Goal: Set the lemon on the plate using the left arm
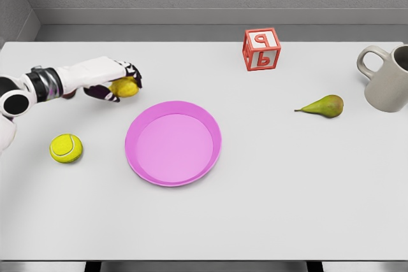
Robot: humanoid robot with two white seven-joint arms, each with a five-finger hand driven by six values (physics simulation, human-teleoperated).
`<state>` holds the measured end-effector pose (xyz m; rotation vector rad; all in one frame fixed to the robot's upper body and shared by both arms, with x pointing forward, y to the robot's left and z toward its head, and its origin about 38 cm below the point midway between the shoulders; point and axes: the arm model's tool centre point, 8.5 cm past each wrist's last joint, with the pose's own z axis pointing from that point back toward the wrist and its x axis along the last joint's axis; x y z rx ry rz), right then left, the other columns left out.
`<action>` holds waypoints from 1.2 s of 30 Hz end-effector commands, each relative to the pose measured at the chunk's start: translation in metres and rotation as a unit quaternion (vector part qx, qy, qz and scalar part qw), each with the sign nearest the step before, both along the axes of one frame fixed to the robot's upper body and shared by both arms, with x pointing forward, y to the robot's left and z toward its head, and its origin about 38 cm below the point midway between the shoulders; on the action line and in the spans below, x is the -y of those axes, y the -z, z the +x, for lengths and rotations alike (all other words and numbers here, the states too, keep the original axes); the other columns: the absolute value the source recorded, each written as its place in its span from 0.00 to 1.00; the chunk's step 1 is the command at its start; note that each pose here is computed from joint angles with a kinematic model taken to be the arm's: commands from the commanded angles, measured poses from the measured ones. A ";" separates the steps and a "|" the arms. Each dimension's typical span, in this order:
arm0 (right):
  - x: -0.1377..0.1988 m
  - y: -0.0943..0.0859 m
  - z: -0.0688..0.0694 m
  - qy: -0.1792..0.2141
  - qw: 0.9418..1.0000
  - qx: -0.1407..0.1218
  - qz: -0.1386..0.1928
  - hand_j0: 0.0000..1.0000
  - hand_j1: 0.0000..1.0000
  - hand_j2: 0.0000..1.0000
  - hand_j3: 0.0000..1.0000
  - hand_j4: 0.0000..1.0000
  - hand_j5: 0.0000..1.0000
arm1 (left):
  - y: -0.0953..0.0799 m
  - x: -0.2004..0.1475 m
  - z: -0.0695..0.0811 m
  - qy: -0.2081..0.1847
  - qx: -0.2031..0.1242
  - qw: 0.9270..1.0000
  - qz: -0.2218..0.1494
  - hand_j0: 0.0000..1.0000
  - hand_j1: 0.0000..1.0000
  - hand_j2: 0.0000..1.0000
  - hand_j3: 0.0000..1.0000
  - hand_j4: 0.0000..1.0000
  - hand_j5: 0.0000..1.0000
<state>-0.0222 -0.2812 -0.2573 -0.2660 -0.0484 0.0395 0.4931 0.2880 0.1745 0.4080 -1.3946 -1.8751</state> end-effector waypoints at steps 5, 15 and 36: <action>0.000 0.000 0.000 0.000 1.000 0.000 0.000 1.00 1.00 1.00 1.00 1.00 1.00 | -0.013 0.009 -0.002 0.015 0.015 1.000 -0.016 0.57 0.57 0.57 0.57 0.57 0.57; 0.000 0.000 0.000 0.000 1.000 0.000 0.000 1.00 1.00 1.00 1.00 1.00 1.00 | -0.024 0.030 -0.014 0.051 0.032 0.998 -0.031 0.57 0.57 0.57 0.57 0.57 0.57; 0.000 0.000 0.000 0.000 1.000 0.000 0.000 1.00 1.00 1.00 1.00 1.00 1.00 | -0.037 0.010 -0.028 0.036 0.047 0.995 -0.082 1.00 1.00 1.00 1.00 1.00 1.00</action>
